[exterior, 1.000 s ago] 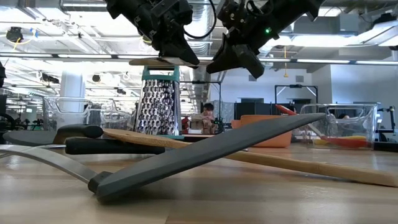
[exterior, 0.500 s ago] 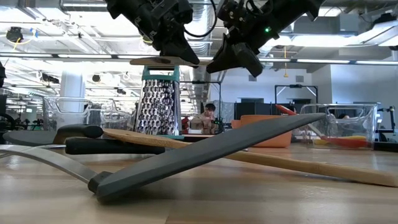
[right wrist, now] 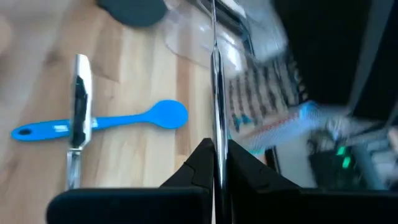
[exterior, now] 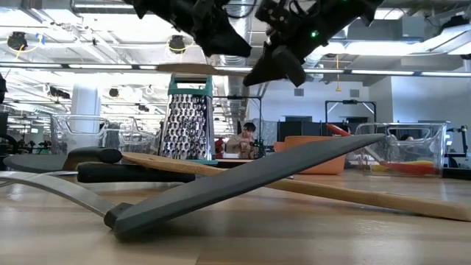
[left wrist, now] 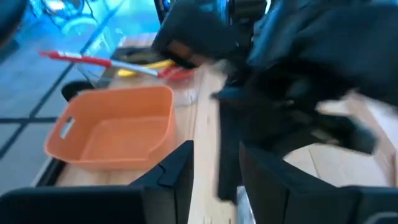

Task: Pick & Place Kitchen Items
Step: Put the top silver kitchen knife into the orange bin

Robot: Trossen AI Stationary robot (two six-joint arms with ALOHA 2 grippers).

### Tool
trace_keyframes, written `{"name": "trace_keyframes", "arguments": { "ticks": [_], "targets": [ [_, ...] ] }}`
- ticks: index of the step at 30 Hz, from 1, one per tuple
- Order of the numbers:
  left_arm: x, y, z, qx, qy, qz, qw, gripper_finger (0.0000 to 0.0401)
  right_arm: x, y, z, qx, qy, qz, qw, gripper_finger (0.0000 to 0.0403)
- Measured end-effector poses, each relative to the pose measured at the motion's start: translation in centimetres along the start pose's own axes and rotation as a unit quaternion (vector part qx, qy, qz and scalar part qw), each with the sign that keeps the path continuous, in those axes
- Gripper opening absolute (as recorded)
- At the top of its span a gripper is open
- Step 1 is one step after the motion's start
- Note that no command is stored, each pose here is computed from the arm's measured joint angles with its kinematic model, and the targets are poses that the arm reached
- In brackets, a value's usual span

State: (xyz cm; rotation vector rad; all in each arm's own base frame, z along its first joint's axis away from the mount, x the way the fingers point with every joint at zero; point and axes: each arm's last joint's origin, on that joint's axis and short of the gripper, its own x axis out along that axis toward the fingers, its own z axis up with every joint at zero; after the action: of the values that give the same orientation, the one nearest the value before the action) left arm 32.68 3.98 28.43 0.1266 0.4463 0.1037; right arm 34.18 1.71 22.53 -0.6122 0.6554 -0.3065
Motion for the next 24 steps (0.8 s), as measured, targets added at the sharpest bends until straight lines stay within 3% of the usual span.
{"name": "trace_keyframes", "arguments": {
  "ticks": [6,15,24],
  "targets": [
    [-2.1,0.1,1.1,0.005,-0.023,0.002,1.000,0.0093,0.8,-2.4,-1.1,0.094,0.024,-0.028,0.995,0.0011],
    [-5.3,0.2,0.7,0.006,0.029,0.000,1.000,0.0014,1.9,-4.9,-3.3,0.185,0.062,-0.093,0.976,0.0011],
    [-8.8,0.1,-3.3,0.002,0.020,0.087,0.996,0.0002,1.0,-5.2,-5.7,0.236,0.049,-0.110,0.964,0.0011]
  ]
}}
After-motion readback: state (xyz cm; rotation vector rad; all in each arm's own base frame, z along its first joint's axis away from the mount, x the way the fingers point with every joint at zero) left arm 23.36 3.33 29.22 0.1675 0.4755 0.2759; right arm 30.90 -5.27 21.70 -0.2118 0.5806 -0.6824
